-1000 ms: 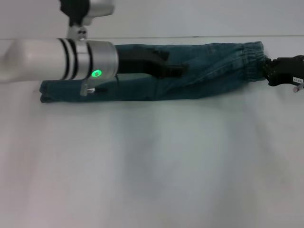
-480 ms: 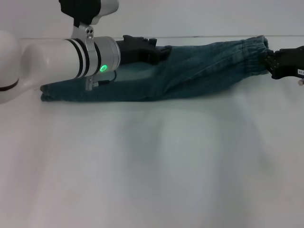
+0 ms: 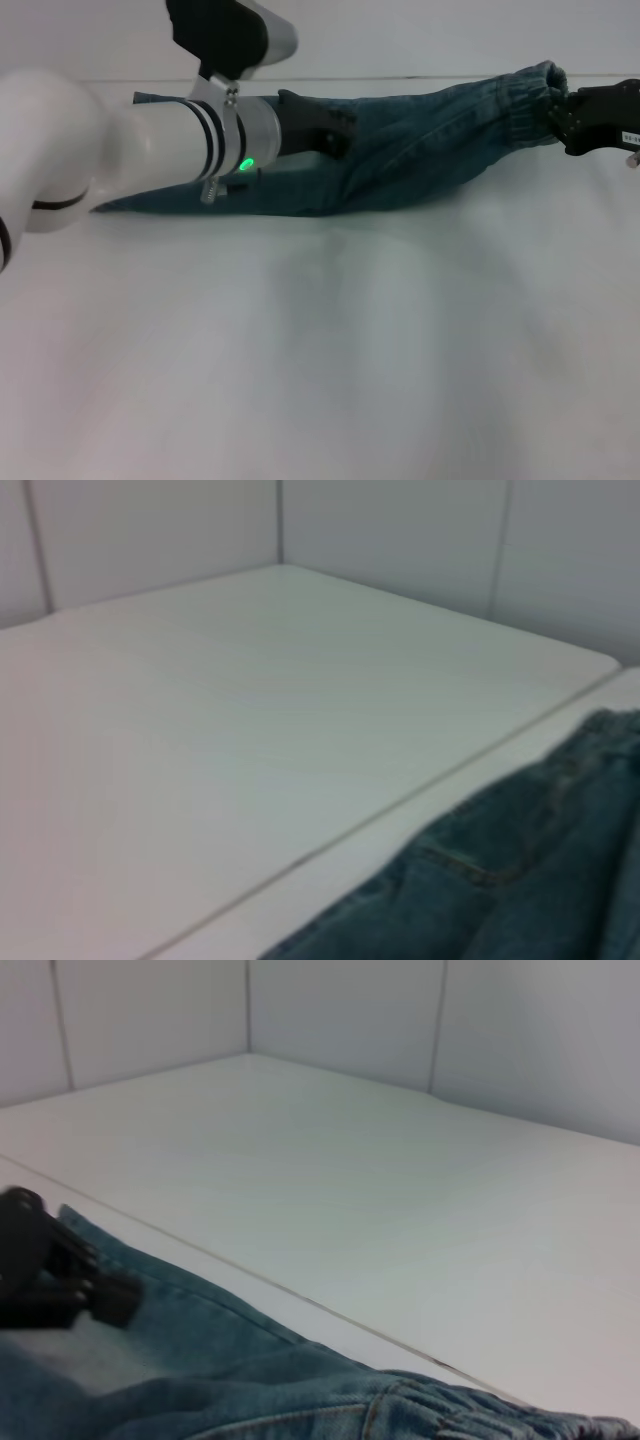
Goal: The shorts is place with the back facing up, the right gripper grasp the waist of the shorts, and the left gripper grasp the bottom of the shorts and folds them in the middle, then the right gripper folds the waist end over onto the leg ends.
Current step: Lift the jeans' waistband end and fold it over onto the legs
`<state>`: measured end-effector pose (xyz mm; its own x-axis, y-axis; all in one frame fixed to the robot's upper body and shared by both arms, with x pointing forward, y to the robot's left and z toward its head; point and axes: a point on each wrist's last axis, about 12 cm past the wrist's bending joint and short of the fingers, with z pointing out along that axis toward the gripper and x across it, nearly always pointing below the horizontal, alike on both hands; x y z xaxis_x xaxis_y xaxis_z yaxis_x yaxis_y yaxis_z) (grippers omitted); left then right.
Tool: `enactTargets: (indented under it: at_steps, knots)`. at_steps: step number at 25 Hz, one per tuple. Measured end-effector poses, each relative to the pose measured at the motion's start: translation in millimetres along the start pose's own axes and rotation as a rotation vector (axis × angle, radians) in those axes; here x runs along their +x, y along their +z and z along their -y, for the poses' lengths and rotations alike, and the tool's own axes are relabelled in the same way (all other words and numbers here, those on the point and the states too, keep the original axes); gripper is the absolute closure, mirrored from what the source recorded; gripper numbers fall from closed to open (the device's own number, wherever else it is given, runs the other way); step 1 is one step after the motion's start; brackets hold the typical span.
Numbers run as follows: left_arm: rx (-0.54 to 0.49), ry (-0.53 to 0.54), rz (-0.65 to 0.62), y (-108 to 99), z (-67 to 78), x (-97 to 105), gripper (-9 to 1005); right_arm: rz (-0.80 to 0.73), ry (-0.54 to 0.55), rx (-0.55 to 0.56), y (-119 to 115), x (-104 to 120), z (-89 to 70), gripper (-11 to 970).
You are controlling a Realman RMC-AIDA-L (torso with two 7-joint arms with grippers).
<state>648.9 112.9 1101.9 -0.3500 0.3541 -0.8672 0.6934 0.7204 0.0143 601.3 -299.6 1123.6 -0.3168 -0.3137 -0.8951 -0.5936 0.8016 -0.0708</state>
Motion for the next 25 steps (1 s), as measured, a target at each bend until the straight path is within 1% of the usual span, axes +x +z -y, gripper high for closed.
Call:
enactTargets:
  at_steps: [5,11,15,18,25]
  knots:
    - [-0.009,0.022,-0.011,4.2,7.4,3.5,973,0.006,-0.035,-0.044,-0.7,-9.6,-5.9,865]
    - [-0.001,0.011,-0.012,5.7,13.0,6.9,995,0.027,-0.063,-0.117,-2.9,-27.9,-16.2,865]
    - [-0.006,0.008,-0.015,5.8,13.2,9.1,996,0.039,-0.061,-0.161,-8.6,-38.7,-21.9,865]
    - [-0.008,0.003,-0.016,5.5,13.4,10.9,996,0.045,-0.056,-0.179,-14.2,-43.6,-24.2,865]
    - [-0.011,0.024,-0.034,7.9,20.0,18.0,995,0.052,-0.056,-0.224,-26.6,-49.6,-28.5,864]
